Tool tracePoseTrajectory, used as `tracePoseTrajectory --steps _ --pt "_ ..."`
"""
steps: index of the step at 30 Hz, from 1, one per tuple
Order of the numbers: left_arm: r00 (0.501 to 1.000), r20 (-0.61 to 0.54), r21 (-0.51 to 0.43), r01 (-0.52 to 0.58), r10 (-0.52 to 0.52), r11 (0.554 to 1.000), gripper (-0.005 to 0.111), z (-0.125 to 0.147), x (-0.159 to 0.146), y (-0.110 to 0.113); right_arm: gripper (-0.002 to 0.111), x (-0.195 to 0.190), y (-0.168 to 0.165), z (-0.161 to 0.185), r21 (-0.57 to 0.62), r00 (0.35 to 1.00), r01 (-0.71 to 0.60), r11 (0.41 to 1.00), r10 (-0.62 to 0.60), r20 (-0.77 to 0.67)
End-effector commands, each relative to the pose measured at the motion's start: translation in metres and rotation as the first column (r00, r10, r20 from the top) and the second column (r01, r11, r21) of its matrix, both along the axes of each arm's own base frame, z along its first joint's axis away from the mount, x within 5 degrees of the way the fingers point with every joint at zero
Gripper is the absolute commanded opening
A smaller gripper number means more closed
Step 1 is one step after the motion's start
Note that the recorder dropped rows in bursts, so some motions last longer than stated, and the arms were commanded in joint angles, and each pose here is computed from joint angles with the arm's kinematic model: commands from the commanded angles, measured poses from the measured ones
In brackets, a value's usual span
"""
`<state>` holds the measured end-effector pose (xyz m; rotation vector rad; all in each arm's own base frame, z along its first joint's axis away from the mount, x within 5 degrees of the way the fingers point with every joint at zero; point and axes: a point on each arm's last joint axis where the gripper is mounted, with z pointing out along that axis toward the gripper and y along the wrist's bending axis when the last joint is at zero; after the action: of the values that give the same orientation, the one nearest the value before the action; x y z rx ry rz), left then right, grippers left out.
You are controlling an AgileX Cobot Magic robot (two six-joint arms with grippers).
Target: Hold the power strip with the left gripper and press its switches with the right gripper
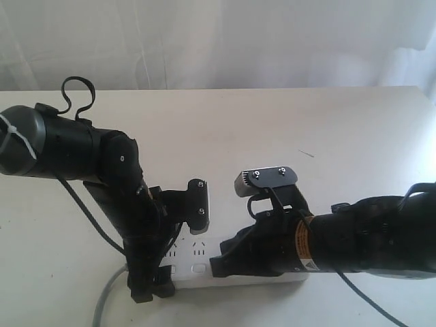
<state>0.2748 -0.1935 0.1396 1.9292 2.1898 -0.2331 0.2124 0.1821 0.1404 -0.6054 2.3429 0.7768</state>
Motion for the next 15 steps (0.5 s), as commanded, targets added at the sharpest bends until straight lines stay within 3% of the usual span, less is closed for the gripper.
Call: tracePoseTrajectory --steps 1,15 --pt "0.996 -0.09 0.064 0.022 -0.017 0.998 0.0 -0.025 -0.009 0.003 0.0 -0.005 -0.005 -0.007 -0.033 1.0 0.013 0.999 -0.014 -0.027" --pt "0.996 -0.093 0.064 0.008 -0.001 0.998 0.0 -0.025 -0.009 0.003 0.0 -0.01 -0.003 -0.031 -0.023 0.989 0.03 0.999 -0.033 -0.145"
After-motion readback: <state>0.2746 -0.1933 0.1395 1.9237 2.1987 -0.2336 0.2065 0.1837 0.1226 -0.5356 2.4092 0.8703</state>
